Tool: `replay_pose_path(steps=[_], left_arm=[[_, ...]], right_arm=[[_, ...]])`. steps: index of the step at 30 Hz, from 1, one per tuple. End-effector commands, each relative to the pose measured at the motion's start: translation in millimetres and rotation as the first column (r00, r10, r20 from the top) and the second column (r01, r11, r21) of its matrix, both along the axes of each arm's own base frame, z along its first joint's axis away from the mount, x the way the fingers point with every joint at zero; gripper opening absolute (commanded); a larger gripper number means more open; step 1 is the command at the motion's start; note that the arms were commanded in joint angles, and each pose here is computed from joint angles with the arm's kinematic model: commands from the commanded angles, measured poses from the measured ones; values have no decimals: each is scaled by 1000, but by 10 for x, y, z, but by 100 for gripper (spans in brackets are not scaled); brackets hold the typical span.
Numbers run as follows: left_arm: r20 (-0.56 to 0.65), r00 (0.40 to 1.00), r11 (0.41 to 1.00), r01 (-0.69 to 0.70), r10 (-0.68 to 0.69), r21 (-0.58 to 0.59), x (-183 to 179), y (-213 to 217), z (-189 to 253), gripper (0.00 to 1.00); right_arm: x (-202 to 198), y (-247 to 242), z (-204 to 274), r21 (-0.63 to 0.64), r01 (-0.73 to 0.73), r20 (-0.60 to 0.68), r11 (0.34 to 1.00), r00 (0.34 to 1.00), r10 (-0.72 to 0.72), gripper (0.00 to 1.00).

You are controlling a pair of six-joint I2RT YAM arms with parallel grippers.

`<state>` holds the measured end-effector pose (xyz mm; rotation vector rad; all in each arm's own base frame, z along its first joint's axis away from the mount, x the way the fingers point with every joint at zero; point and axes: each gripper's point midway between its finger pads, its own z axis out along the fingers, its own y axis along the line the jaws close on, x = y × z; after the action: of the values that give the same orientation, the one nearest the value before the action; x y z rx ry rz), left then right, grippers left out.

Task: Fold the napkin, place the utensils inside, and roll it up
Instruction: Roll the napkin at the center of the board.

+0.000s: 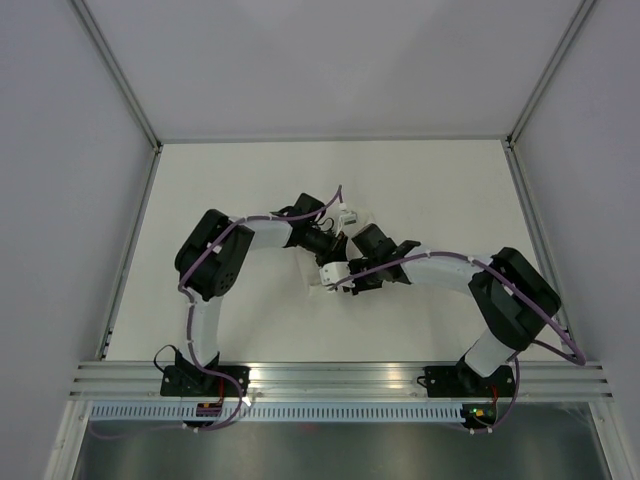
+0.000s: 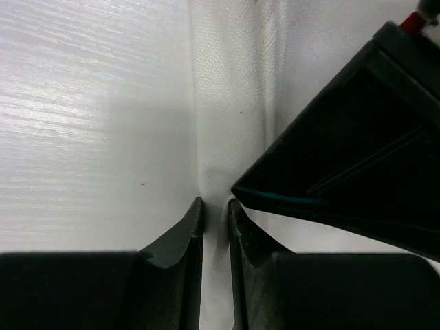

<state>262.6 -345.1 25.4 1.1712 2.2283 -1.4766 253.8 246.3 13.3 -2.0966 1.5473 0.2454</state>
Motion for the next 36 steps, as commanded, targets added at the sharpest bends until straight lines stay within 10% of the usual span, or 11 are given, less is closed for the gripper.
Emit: replay_pose_path(steps=[1,10,20,27,30,36], left_arm=[[227,970,995,-78,91,-66,365,-37,367,32],[438,796,906,-398,419,-144,872,367,731,34],[577,144,453,-777,804,-437,1238,1467,1905,34],[576,-62,361,-724,815,-588,808,1833,2479,35],[568,-100,360,-681,817,-638,600,1866,2647,36],[766,-55,619,-553,640,-557,214,1410,2604,37]], right_arm=[[-663,-317,-360,-132,-23,-328,991,944,-22,6],[-692,-288,-277,-139,-27,-469,990,882,-42,6],[-695,-239,-184,-185,-38,-665,982,740,-97,6],[-600,-154,-289,-235,-24,-737,972,656,-162,6],[-520,-139,-377,-254,2,-747,967,635,-198,6],[-382,-111,-466,-266,43,-754,963,614,-236,6]])
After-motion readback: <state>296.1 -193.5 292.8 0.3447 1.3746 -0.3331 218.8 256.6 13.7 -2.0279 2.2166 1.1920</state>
